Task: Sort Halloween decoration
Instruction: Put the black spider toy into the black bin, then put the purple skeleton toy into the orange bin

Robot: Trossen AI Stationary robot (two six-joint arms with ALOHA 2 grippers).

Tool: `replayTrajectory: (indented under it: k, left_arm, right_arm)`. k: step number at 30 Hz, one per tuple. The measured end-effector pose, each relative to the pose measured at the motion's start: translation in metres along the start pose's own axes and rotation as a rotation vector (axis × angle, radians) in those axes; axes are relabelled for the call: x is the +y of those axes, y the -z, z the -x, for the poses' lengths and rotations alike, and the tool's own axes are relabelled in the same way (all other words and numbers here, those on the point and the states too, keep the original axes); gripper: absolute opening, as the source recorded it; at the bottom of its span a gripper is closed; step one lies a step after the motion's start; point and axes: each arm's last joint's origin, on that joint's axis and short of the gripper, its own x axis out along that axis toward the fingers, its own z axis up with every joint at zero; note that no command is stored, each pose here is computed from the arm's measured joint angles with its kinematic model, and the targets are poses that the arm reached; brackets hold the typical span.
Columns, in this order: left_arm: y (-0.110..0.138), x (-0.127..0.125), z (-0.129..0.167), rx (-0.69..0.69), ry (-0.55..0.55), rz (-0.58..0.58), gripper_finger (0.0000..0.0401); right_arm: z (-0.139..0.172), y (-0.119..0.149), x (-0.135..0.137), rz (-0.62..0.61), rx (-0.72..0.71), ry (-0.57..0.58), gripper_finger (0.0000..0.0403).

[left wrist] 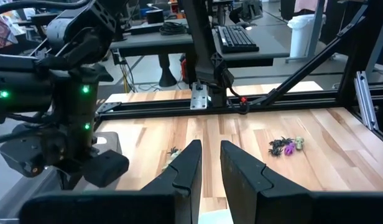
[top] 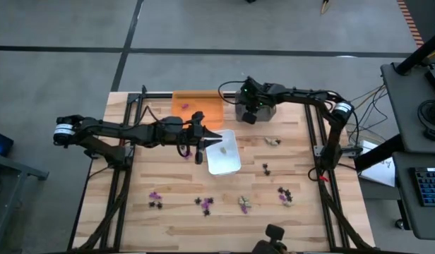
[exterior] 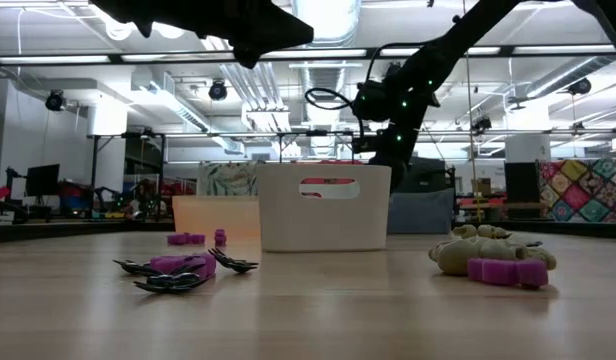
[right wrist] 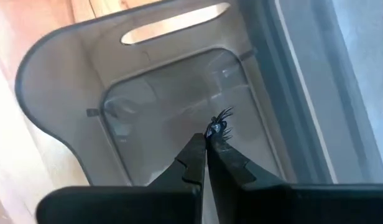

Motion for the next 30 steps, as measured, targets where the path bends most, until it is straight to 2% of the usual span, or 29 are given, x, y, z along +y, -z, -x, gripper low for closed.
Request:
replayTrajectory:
  k: [12, 16, 23, 30]
  left_arm:
    - [0.0010, -0.0001, 0.0000, 0.011, 0.001, -0.001, 0.0041]
    - [0.0012, 0.0000, 0.0000, 0.011, 0.001, -0.001, 0.0041]
    - [0.0012, -0.0001, 0.0000, 0.012, 0.001, -0.001, 0.0041]
    - [0.0026, -0.0002, 0.0001, 0.022, 0.002, 0.004, 0.0041]
  right_arm:
    - [0.0001, -0.0024, -0.0011, -0.026, -0.018, 0.006, 0.0015]
    - [0.0001, -0.0031, 0.0000, -0.027, -0.037, -0.039, 0.0044]
    - [0.0001, -0.0047, -0.0004, -0.027, -0.054, -0.036, 0.0105]
    - [0.0078, -0.0055, -0.0013, -0.024, -0.067, -0.032, 0.0129]
